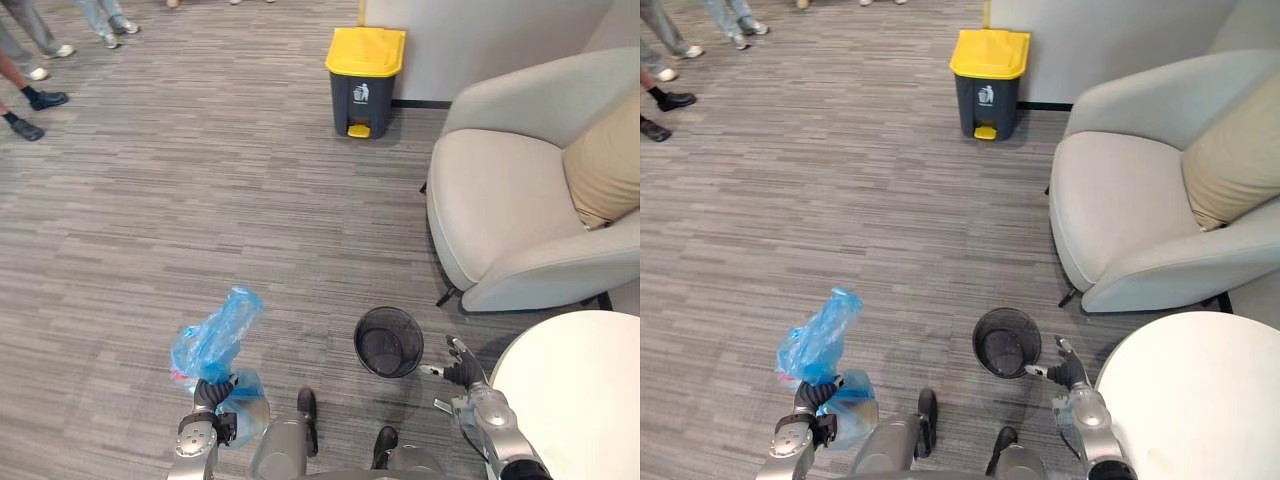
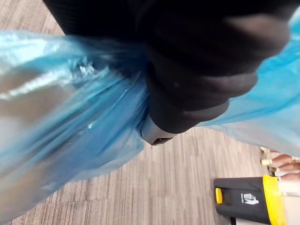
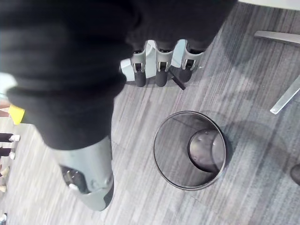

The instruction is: Gather rubbish on tea table into small bin, then transfer packed bag to large trash can.

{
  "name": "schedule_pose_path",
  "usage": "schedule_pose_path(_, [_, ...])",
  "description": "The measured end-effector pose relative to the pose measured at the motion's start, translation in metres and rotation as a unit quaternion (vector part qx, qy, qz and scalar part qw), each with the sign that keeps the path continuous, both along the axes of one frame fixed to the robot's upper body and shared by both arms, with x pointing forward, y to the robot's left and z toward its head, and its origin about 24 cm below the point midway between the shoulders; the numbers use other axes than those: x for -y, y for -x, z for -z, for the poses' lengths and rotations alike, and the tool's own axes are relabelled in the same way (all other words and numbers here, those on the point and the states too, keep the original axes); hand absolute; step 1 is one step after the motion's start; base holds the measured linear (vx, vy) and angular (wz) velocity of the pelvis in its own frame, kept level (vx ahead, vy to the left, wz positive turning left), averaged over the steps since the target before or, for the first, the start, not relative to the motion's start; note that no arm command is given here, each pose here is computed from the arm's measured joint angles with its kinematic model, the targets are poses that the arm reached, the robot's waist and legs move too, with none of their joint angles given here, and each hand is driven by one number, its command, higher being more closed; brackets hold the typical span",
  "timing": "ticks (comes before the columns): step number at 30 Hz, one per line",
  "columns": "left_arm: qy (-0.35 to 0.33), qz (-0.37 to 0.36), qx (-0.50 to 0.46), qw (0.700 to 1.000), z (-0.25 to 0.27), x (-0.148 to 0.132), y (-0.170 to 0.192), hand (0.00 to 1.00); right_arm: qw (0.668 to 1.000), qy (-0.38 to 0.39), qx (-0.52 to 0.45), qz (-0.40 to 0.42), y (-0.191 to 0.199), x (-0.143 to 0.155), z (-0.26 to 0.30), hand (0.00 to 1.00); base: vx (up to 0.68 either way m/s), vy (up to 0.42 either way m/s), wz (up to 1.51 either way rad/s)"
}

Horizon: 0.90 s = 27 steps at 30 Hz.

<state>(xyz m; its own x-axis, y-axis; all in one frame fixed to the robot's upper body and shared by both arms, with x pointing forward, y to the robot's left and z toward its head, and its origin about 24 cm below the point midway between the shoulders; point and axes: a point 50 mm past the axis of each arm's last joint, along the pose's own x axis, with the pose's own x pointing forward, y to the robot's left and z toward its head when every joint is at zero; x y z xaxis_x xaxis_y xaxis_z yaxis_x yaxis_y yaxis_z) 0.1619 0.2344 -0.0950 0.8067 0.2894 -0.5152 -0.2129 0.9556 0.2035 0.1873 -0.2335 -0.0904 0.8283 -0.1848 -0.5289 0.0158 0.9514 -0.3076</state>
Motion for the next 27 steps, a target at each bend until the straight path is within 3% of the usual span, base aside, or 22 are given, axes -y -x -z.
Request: schedule_pose_path(27, [-0.007, 0.0, -0.057, 0.998, 0.015, -0.007, 0.025, 1.0, 0.999, -0.018, -0.038, 0.005, 0.001, -0.011, 0.012, 0.0, -0.01, 0.069, 0.01])
